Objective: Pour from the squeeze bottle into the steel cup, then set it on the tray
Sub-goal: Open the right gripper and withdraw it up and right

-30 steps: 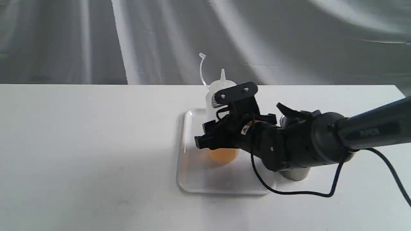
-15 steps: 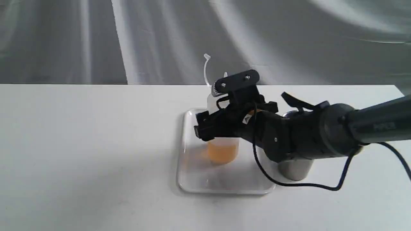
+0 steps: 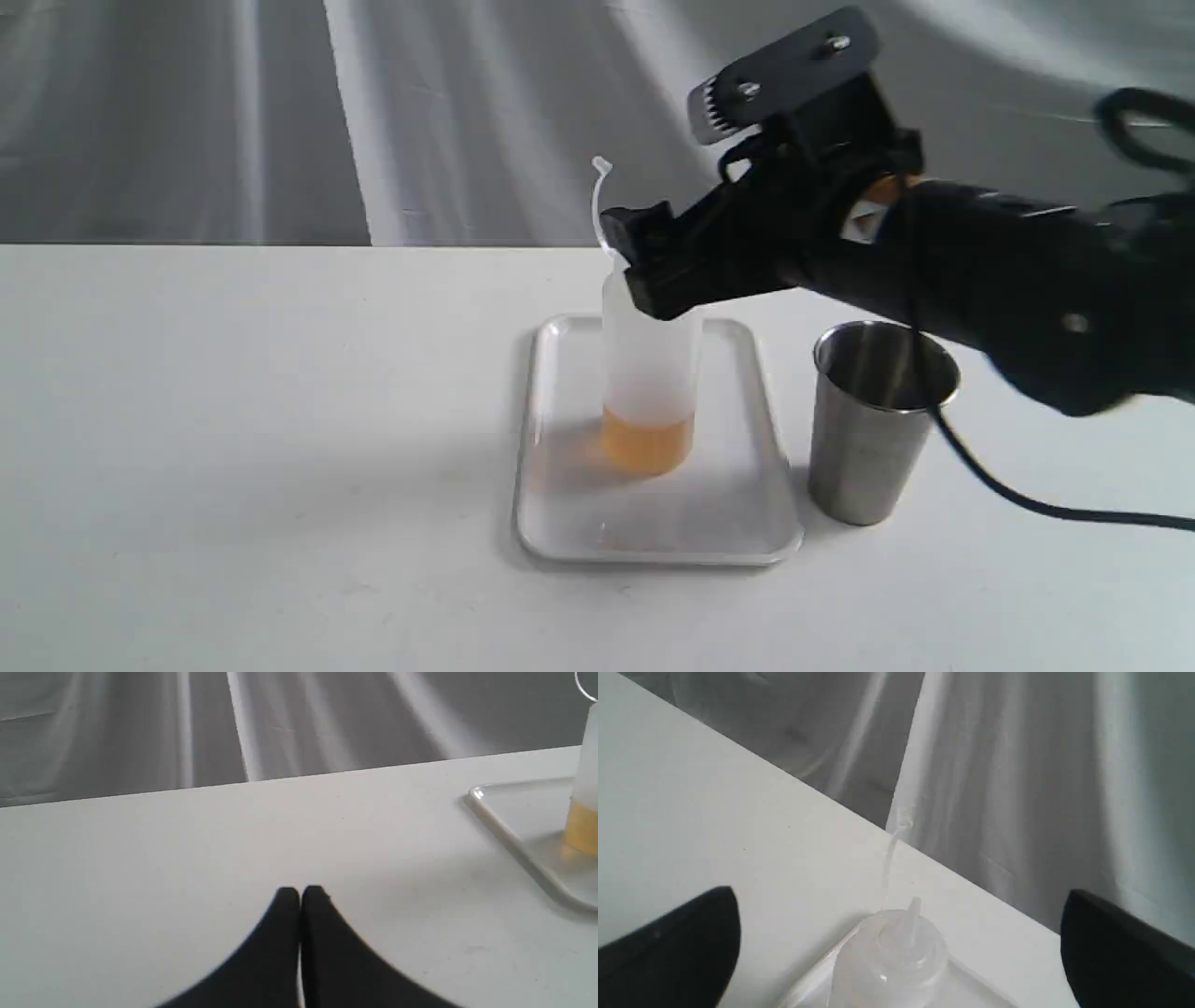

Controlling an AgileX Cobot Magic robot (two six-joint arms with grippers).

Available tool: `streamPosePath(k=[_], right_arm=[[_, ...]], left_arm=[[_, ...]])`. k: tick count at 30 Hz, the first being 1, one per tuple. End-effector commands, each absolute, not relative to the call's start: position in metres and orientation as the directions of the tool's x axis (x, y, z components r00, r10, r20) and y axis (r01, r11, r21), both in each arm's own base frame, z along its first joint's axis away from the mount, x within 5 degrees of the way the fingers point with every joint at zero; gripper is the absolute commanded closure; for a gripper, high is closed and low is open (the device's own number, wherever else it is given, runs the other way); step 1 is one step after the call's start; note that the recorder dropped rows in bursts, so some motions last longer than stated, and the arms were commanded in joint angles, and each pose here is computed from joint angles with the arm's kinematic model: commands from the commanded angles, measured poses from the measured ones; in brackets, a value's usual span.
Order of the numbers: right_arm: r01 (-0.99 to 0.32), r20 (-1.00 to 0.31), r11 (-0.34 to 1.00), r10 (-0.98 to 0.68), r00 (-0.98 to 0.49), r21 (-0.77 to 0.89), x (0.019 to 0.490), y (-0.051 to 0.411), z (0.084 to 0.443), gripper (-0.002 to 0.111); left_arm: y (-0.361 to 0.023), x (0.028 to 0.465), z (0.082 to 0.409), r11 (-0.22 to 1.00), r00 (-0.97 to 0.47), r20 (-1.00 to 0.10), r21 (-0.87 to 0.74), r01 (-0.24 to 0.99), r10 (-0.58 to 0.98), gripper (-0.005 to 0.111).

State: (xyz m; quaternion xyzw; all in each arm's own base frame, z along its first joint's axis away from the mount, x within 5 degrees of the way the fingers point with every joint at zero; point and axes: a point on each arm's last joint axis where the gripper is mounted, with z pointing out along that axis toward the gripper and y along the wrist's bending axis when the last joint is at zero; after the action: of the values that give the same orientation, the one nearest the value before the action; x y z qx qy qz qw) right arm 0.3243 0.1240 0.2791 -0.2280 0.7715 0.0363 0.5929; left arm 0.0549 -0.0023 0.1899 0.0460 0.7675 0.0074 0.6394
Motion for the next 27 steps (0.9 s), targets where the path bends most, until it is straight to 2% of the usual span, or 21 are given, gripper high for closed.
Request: streamPosePath(k=[1,3,5,11,15,27], right_arm=[[-0.408,-0.935,0.881,-0.323,-0.146,-0.241,0.284,0.11,0.304,0.018],[-0.413,-0.936,0.881,-0.316,-0.155,-0.23,0.26,0.101,0.309,0.021],[-0.412,-0.936,0.886,-0.305,-0.174,-0.212,0.235,0.091,0.314,0.031],[-0.38,-0.966,0.921,-0.174,-0.193,-0.09,0.174,0.067,0.311,0.074],[-0.364,-0.979,0.931,-0.089,-0.181,-0.017,0.147,0.057,0.305,0.108],[-0.364,-0.992,0.932,-0.046,-0.122,0.001,0.128,0.05,0.287,0.108]], left_arm=[[-0.003,0.055,0.189,0.996,-0.173,-0.982,0.067,0.066,0.077,0.107],[-0.003,0.055,0.189,0.996,-0.173,-0.982,0.067,0.066,0.077,0.107],[-0.003,0.055,0.189,0.996,-0.173,-0.982,0.067,0.066,0.077,0.107],[-0.003,0.055,0.189,0.996,-0.173,-0.982,0.067,0.066,0.077,0.107],[-0.003,0.055,0.189,0.996,-0.173,-0.982,0.065,0.066,0.075,0.107],[-0.003,0.055,0.189,0.995,-0.173,-0.982,0.068,0.066,0.078,0.107]])
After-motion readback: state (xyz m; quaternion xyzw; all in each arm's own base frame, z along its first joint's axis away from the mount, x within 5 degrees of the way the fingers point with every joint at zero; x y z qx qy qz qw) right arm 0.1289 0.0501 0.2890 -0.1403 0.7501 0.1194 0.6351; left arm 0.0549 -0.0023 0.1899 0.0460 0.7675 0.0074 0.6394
